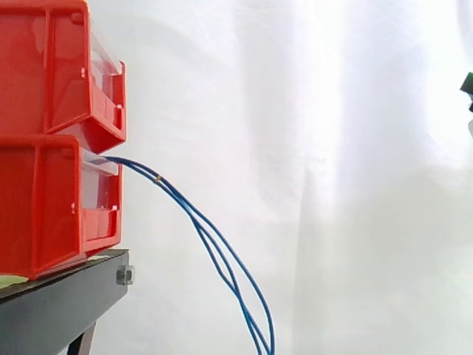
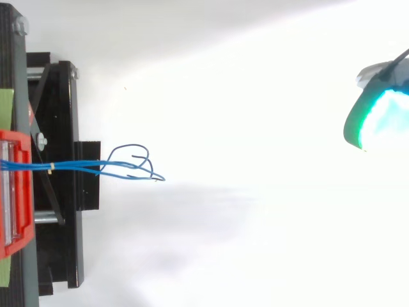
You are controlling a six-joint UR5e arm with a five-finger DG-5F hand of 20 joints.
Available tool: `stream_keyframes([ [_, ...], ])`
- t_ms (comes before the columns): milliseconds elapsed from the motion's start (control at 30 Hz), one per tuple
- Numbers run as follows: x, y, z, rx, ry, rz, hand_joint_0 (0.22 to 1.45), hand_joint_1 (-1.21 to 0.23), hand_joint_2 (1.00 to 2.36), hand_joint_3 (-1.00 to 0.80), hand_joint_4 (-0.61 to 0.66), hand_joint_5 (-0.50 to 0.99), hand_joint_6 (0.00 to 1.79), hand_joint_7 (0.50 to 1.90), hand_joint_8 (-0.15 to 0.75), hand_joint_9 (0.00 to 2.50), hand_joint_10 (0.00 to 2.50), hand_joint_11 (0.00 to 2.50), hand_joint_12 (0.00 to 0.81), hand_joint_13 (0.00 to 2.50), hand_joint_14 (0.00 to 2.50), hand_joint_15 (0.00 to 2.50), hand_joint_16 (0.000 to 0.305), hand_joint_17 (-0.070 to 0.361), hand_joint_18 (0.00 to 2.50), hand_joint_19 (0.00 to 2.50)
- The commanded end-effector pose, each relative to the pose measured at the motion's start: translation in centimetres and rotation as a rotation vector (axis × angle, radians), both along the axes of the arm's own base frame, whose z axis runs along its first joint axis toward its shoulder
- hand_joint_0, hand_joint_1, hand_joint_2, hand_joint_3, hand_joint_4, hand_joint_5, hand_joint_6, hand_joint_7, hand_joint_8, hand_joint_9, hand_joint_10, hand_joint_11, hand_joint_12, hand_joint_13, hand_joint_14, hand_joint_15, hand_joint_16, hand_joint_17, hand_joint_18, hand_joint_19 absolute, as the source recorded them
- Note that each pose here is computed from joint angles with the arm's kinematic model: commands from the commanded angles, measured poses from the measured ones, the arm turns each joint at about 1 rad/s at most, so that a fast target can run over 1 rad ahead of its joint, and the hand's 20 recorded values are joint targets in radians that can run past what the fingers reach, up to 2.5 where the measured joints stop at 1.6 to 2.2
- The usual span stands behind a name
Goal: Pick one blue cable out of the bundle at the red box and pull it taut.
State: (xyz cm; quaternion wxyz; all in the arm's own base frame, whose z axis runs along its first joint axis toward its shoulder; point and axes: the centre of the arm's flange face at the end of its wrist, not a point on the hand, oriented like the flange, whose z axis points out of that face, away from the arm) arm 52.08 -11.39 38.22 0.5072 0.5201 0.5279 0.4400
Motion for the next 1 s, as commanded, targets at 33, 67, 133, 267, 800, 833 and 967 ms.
stream_keyframes([
  [33,0.0,0.0,0.0,0.005,0.000,0.001,0.54,-0.57,1.00,-0.50,0.27,-0.23,0.50,0.71,0.302,0.31,0.00,0.01,0.389,0.23,0.00,0.00,0.064,0.145,0.25,0.17],
  [67,0.0,-0.1,0.0,0.006,0.000,-0.001,0.54,-0.57,1.00,-0.50,0.27,-0.23,0.50,0.71,0.302,0.31,0.00,0.01,0.389,0.23,0.00,0.00,0.064,0.145,0.25,0.17],
  [133,0.0,-0.1,0.0,0.009,0.000,0.000,0.54,-0.57,1.00,-0.50,0.27,-0.23,0.50,0.71,0.303,0.31,0.00,0.01,0.390,0.23,0.00,0.00,0.064,0.145,0.26,0.17],
  [267,0.0,0.0,0.0,0.010,-0.003,0.002,0.54,-0.57,1.00,-0.50,0.27,-0.23,0.50,0.71,0.303,0.31,0.00,0.01,0.390,0.23,0.00,0.00,0.064,0.145,0.26,0.18],
  [800,1.2,0.3,1.1,0.010,-0.113,0.003,0.54,-0.57,1.00,-0.50,0.27,-0.23,0.50,0.71,0.304,0.31,0.00,0.01,0.391,0.24,0.00,0.00,0.064,0.144,0.26,0.18],
  [833,1.2,0.3,1.1,0.010,-0.115,0.003,0.54,-0.57,1.00,-0.50,0.27,-0.23,0.50,0.71,0.303,0.31,0.00,0.01,0.391,0.24,0.00,0.00,0.064,0.144,0.26,0.17],
  [967,1.4,0.6,1.0,0.011,-0.116,0.015,0.54,-0.57,1.00,-0.50,0.27,-0.23,0.50,0.71,0.303,0.31,0.00,0.01,0.390,0.24,0.00,0.00,0.064,0.144,0.26,0.18],
])
